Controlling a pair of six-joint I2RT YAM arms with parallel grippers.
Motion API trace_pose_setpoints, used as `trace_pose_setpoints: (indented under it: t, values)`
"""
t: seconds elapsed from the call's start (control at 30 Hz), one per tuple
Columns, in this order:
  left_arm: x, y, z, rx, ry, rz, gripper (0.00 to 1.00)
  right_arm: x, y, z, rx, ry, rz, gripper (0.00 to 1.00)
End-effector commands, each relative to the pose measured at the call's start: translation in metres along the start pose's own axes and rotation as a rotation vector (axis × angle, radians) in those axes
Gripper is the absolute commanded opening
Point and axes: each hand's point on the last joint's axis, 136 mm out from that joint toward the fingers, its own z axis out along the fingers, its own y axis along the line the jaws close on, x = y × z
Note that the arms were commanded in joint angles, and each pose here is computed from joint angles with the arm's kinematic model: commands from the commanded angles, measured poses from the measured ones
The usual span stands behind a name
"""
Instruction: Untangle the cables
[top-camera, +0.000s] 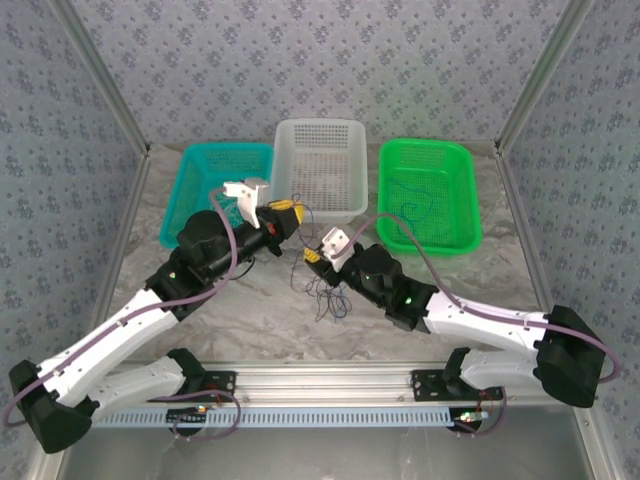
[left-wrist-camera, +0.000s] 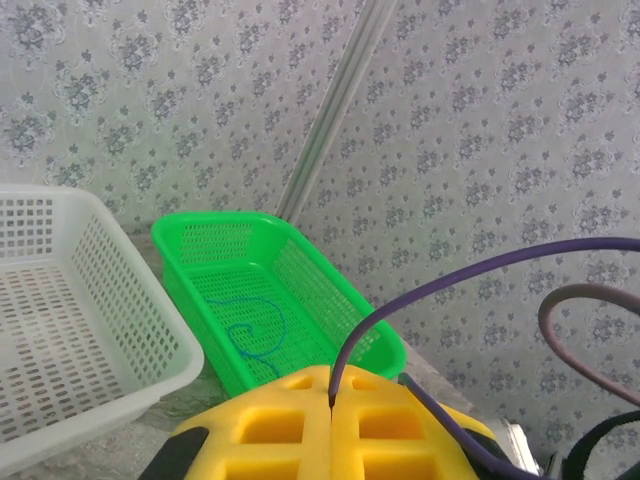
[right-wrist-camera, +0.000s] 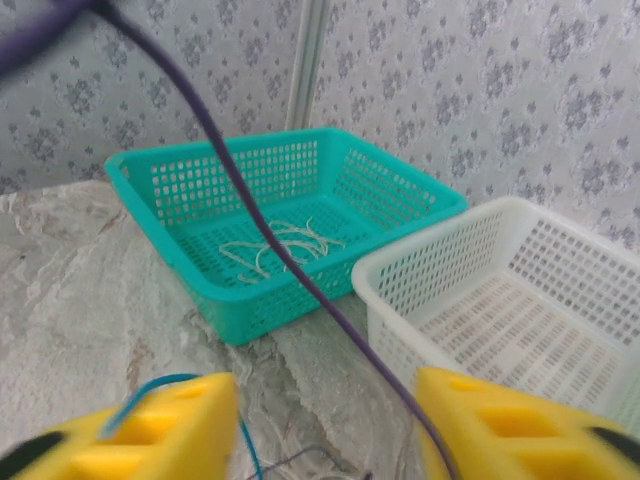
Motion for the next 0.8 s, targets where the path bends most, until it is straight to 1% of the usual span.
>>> trace_pose_setpoints:
  t: [0.0,0.03,0.07,0.13,0.17,0.2,0.23,0.27,0.33,0.37,0.47,0.5,0.53,0.57,0.67,0.73,0.77]
  values:
    - [-0.012,0.002,-0.008,-0.008,-0.05,-0.017,0.02,0.004,-0.005,-0.008,-0.008,0.038,0.026,0.25]
    - [-0.014,0.003,-0.01,-0.008,-0.056,-0.019,0.02,0.012,-0.004,-0.009,-0.021,0.058,0.039,0.19]
    - [-0.015,0.003,-0.011,-0.009,-0.062,-0.02,0.02,0.019,-0.005,-0.01,-0.03,0.08,0.054,0.16]
    - [-0.016,0.005,-0.012,-0.013,-0.066,-0.023,0.03,0.032,-0.005,-0.011,-0.035,0.117,0.075,0.14]
    - [-0.016,0.005,-0.012,-0.012,-0.066,-0.023,0.03,0.038,-0.006,-0.012,-0.031,0.133,0.083,0.17]
    - [-0.017,0.005,-0.013,-0.012,-0.067,-0.024,0.03,0.044,-0.007,-0.012,-0.027,0.148,0.095,0.25]
    - [-0.018,0.005,-0.013,-0.013,-0.07,-0.024,0.03,0.053,-0.008,-0.013,-0.023,0.173,0.109,0.42]
    - [-0.019,0.005,-0.014,-0.014,-0.072,-0.024,0.03,0.061,-0.008,-0.014,-0.021,0.198,0.119,0.53]
    - [-0.02,0.005,-0.016,-0.017,-0.075,-0.024,0.03,0.077,-0.006,-0.019,-0.027,0.245,0.135,0.67]
    - [-0.021,0.006,-0.017,-0.021,-0.077,-0.024,0.03,0.086,-0.006,-0.022,-0.026,0.274,0.14,0.7]
    - [-0.023,0.007,-0.018,-0.024,-0.085,-0.023,0.03,0.108,-0.01,-0.034,0.008,0.346,0.147,0.75]
    - [-0.024,0.006,-0.018,-0.022,-0.089,-0.024,0.03,0.113,-0.013,-0.039,0.023,0.365,0.147,0.78]
    - [-0.024,0.006,-0.018,-0.02,-0.09,-0.026,0.03,0.116,-0.017,-0.044,0.043,0.375,0.156,0.83]
    - [-0.025,0.005,-0.017,-0.014,-0.09,-0.028,0.03,0.114,-0.02,-0.048,0.057,0.37,0.167,0.86]
    - [-0.024,0.003,-0.012,-0.002,-0.08,-0.036,0.03,0.1,-0.028,-0.059,0.083,0.319,0.176,0.91]
    - [-0.023,0.004,-0.01,-0.001,-0.076,-0.042,0.03,0.094,-0.043,-0.067,0.158,0.314,0.16,0.93]
    - [-0.023,0.004,-0.01,0.0,-0.076,-0.044,0.03,0.098,-0.053,-0.073,0.206,0.34,0.135,0.93]
